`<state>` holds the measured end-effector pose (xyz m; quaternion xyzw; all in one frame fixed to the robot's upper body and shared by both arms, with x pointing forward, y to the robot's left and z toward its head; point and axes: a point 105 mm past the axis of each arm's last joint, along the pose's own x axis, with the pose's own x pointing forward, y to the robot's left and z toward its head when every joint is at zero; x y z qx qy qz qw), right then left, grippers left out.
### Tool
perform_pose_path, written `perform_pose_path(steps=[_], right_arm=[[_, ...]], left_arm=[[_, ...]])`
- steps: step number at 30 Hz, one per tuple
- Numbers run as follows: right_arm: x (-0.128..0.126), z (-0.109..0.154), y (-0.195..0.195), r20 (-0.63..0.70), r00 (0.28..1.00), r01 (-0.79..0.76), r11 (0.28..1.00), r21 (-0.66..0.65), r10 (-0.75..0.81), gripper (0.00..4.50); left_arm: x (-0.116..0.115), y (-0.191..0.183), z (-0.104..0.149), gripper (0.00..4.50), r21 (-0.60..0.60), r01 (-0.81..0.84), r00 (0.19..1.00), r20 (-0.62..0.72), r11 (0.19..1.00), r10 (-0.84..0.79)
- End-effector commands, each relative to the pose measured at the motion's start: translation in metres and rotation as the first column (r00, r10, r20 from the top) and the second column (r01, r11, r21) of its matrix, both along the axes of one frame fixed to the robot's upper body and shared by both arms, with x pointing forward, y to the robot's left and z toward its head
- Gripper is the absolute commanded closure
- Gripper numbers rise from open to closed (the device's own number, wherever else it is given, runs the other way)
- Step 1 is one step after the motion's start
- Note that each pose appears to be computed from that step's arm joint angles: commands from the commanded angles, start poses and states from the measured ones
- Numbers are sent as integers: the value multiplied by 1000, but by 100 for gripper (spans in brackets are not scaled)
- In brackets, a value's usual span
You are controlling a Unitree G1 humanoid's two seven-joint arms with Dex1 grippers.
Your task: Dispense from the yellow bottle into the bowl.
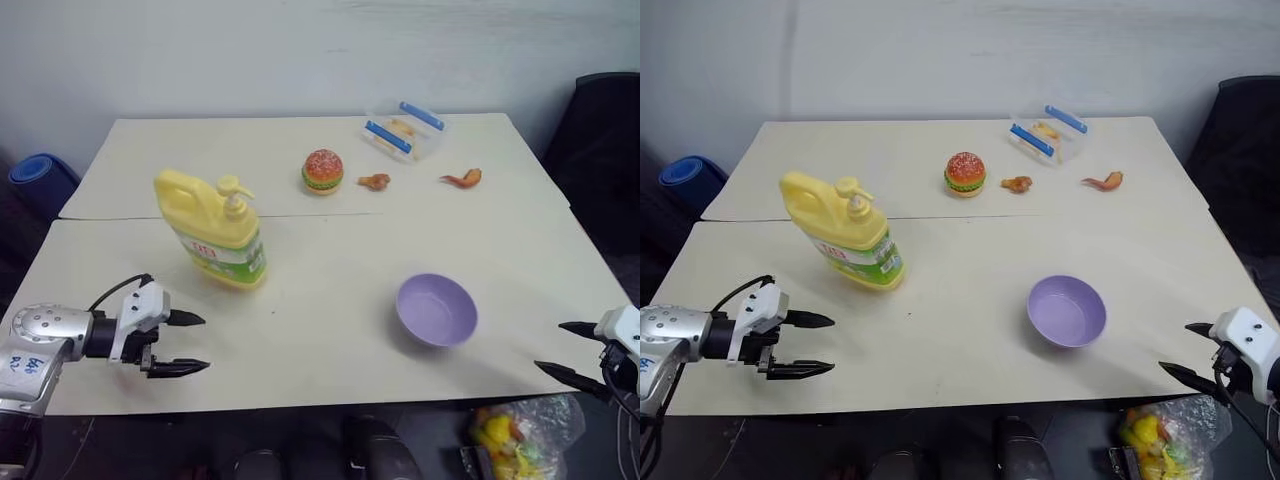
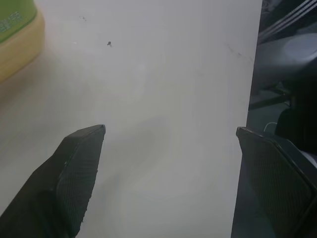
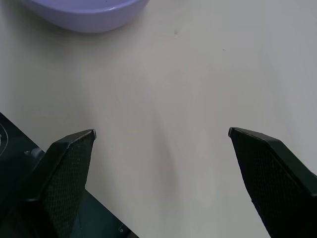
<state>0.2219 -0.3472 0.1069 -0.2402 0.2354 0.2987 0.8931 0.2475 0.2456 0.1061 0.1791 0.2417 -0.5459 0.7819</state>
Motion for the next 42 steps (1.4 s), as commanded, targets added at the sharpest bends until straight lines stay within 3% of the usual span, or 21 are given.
perform_pose_path(steps=[1, 7, 10, 15, 19, 23, 29, 39, 42], right_arm=[[3, 12, -1, 26, 999, -20, 999, -31, 21, 2], [4, 12, 5, 33, 999, -15, 1000, 0, 15, 2], [2, 12, 9, 27, 1000, -6, 1000, 26, 5, 2], [-4, 25, 29, 30, 999, -38, 996, 87, 35, 2], [-8, 43, 69, 69, 992, -114, 984, 136, 106, 2], [-16, 42, 124, 31, 968, -252, 960, 120, 250, 2], [1, 18, 158, 45, 972, -232, 966, 111, 229, 2], [29, -20, 167, 66, 985, -162, 987, 6, 162, 2], [35, -27, 166, 69, 988, -142, 990, 9, 141, 56]], left_arm=[[2, 3, 8, 0, 18, 8, 999, 31, 1000, -9], [7, 0, 12, 0, -18, -19, 998, 57, 1000, 20], [6, -7, 20, 0, -92, -25, 999, 33, 995, 28], [-1, -28, 52, 0, -227, 38, 999, -7, 973, -40], [-20, -59, 92, 0, -299, 208, 975, -7, 931, -220], [-26, -98, 124, 0, -246, 416, 909, 114, 875, -400], [-29, -125, 129, 0, -134, 613, 790, 133, 778, -599], [-12, -141, 137, 0, -90, 699, 713, 170, 709, -681], [-11, -143, 137, 0, -86, 711, 701, 177, 698, -691]])
